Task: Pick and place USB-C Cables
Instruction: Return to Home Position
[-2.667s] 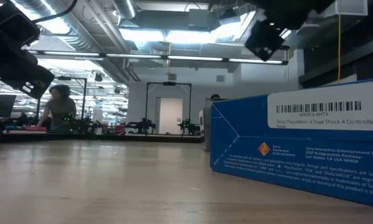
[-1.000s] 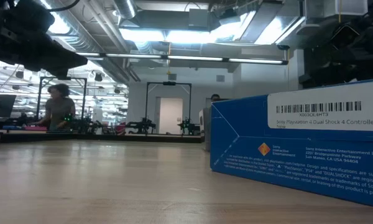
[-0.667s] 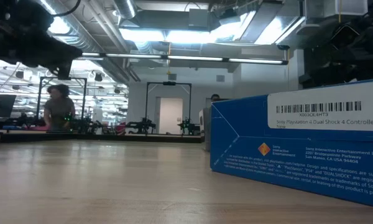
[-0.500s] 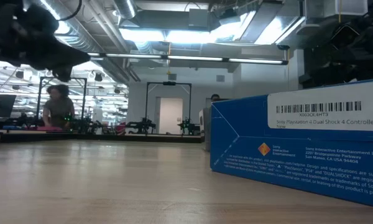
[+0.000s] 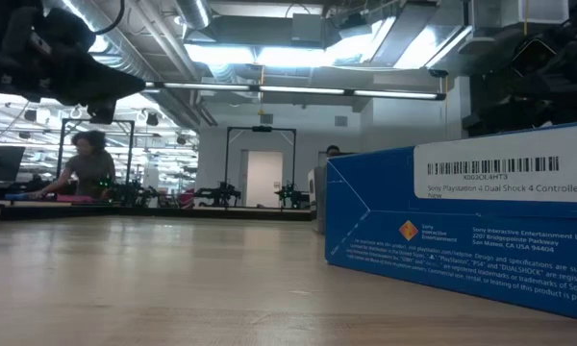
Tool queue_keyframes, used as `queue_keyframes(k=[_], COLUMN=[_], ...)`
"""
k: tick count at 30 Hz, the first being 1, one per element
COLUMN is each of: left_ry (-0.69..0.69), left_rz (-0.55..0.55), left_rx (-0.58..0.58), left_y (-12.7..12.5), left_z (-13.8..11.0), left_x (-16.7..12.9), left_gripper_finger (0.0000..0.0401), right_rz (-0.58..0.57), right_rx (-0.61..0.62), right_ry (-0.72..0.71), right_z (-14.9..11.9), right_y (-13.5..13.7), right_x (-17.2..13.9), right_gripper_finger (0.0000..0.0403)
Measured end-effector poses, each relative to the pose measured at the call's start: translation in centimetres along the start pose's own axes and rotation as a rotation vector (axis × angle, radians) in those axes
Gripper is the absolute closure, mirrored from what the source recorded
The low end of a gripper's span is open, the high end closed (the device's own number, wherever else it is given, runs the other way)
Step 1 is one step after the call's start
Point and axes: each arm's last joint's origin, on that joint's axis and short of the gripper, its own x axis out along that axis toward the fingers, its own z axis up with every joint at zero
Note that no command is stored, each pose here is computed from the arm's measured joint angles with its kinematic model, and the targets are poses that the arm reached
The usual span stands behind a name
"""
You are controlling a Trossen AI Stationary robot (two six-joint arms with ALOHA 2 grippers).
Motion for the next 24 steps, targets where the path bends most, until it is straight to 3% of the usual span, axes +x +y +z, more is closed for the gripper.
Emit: queue_keyframes(k=[9,24], left_ry=[0.002,0.002], left_rz=[-0.069,-0.069], left_rx=[0.121,0.123], left_y=[-0.07,-0.07], left_z=[0.04,0.04], left_x=[0.0,0.0], left_gripper_finger=[0.0401,0.0401], right_rz=[0.0,0.0], right_rx=[0.0,0.0], right_ry=[0.0,0.0], right_z=[0.0,0.0], right_y=[0.0,0.0], right_x=[0.0,0.0], right_gripper_finger=[0.0206,0.0206])
